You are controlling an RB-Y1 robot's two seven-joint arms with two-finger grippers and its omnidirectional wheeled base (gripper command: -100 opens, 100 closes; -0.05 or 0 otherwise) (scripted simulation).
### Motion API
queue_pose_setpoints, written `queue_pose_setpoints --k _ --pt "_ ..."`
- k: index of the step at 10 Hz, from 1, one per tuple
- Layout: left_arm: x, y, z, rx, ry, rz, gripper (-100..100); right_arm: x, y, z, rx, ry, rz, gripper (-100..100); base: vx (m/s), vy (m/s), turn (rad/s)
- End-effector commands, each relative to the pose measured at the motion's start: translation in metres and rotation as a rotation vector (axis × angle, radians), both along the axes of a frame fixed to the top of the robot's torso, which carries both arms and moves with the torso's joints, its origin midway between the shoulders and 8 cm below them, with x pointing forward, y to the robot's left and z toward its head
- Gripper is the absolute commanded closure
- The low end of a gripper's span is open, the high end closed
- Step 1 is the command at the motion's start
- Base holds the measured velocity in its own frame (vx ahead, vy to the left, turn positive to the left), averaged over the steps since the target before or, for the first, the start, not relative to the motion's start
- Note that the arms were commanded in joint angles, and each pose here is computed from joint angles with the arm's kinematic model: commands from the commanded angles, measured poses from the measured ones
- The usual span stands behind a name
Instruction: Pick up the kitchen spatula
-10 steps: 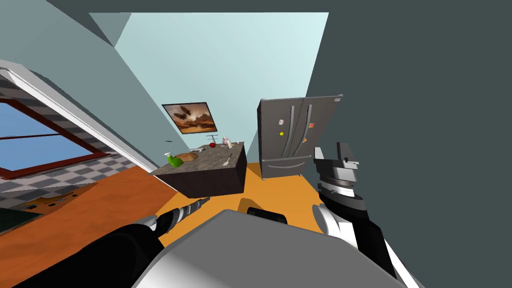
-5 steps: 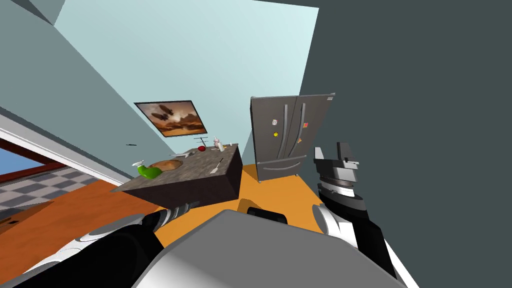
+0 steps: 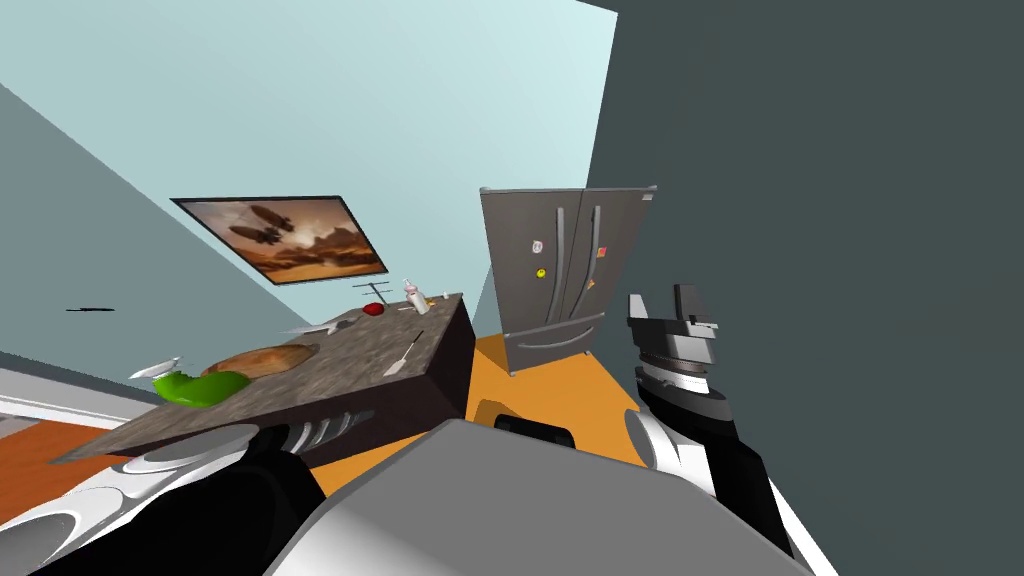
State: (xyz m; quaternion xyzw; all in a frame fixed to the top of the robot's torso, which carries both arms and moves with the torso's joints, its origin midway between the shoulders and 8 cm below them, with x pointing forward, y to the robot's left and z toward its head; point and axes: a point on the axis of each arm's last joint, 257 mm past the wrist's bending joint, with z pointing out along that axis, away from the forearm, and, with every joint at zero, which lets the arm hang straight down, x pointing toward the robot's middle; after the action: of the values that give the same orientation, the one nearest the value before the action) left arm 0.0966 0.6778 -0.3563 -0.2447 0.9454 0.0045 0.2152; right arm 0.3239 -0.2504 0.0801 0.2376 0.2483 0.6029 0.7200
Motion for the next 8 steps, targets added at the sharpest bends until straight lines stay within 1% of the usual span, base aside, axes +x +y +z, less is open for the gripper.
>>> queue_pose_setpoints --k 1,2,3,5,6,7,8 --pt "-0.012 0.017 0.009 0.028 0.043 -0.001 -100 0.0 0.0 0.0 0.0 0.0 0.0 0 0.174 0.012 -0.187" --pt "-0.02 0.028 0.015 0.049 0.075 -0.003 -100 0.0 0.0 0.0 0.0 0.0 0.0 0 0.273 0.06 -0.236" --pt "-0.02 0.028 0.015 0.049 0.075 -0.003 -100 0.0 0.0 0.0 0.0 0.0 0.0 0 0.215 0.039 -0.081" --pt "-0.034 0.042 0.024 0.076 0.126 -0.004 -100 0.0 0.0 0.0 0.0 0.0 0.0 0 0.24 0.037 -0.185" --pt "-0.04 0.045 0.025 0.08 0.144 -0.004 -100 0.0 0.0 0.0 0.0 0.0 0.0 0 0.295 0.121 -0.195" --pt "-0.045 0.046 0.025 0.081 0.157 -0.004 -100 0.0 0.0 0.0 0.0 0.0 0.0 0 0.259 0.172 -0.135" --pt "-0.048 0.046 0.025 0.081 0.163 -0.004 -100 0.0 0.0 0.0 0.0 0.0 0.0 0 0.184 0.148 -0.1"
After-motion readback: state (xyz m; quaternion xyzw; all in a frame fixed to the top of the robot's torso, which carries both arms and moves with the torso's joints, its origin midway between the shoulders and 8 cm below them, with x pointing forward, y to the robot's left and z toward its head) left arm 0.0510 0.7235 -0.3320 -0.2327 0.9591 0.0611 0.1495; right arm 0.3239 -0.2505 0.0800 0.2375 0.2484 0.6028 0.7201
